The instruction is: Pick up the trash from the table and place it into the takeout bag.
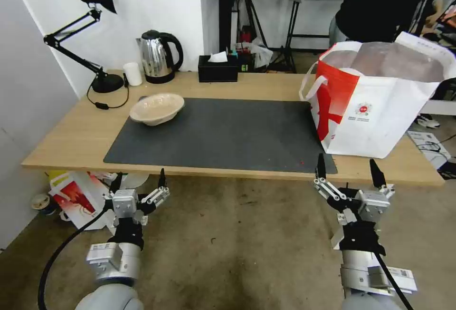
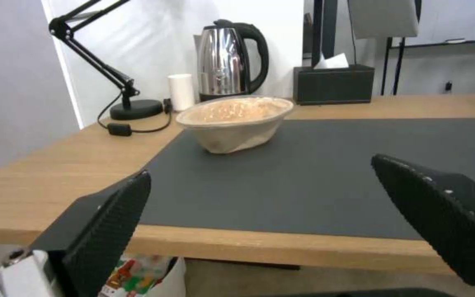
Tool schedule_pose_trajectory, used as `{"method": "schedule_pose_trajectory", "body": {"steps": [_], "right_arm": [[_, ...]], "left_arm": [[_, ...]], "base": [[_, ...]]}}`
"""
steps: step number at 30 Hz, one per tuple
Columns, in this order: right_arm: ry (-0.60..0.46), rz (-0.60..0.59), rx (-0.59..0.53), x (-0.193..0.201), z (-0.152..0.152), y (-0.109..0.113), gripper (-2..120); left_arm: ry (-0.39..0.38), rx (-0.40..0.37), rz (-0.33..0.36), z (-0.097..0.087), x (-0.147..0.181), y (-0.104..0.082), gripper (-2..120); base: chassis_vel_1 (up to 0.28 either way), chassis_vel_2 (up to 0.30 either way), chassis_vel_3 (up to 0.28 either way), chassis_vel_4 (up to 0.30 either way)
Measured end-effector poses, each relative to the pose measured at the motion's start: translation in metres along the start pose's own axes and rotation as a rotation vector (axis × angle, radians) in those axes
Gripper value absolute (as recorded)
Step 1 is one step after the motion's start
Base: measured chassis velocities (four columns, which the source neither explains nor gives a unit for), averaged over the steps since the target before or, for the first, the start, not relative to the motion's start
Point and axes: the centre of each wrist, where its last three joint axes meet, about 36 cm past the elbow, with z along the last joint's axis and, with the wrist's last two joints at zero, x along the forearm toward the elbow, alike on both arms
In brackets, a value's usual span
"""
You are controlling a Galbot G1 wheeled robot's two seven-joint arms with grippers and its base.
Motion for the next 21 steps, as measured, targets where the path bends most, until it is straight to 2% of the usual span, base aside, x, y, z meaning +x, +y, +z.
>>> {"method": "schedule_pose_trajectory", "body": {"steps": [21], "right_arm": [[0.077, -0.047, 0.046, 0.018, 0.023, -0.002, 100]], "left_arm": [[-0.002, 0.003, -0.005, 0.0, 0.001, 0.0, 100]], "base": [[0.0, 0.0, 0.0, 0.0]]}}
